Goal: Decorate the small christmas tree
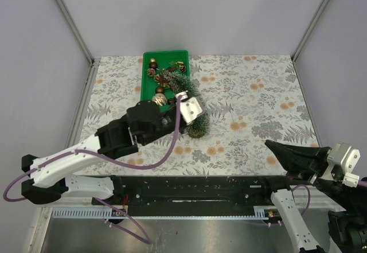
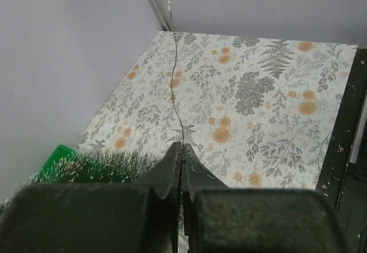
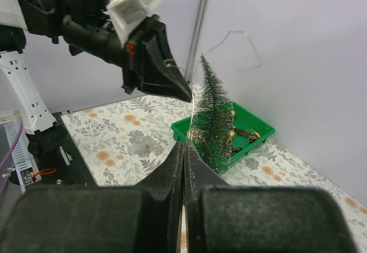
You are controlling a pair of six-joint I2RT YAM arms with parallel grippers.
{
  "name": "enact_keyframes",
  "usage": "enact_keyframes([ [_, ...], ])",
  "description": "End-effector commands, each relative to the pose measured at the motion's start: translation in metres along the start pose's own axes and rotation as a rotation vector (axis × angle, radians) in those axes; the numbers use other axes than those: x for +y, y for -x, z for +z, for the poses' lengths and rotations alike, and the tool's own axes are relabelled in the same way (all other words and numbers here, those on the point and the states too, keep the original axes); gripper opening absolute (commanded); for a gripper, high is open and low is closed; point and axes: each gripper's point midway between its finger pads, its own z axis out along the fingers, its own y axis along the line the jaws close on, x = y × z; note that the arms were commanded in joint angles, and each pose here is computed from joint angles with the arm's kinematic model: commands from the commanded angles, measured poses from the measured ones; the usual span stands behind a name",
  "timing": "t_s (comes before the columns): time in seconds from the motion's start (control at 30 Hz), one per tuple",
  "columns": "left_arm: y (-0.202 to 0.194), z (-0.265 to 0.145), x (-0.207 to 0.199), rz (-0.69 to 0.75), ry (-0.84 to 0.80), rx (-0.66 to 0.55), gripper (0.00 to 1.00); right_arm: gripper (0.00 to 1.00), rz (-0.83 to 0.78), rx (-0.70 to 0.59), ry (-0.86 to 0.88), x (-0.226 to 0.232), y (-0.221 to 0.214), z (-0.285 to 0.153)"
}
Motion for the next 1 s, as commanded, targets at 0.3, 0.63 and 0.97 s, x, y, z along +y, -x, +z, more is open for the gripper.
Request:
enact_keyframes([
  [0.3,-0.060,-0.044,-0.007,-0.088,0.021,0.059,0.00,0.00,-0.031,0.023,-0.045,-0.064,0.001,0.054],
  [0.63,-0.083,-0.063,0.032,-0.133,0.214,0.054,0.00,0.00,-0.056,-0.048,0.067,-0.107,0.014,0.121],
  [0.97,-0.102,-0.075,0.050,-0.146,0.323,0.065,0.00,0.00,-0.100,-0.051,0.068,-0.150,0.009,0.179],
])
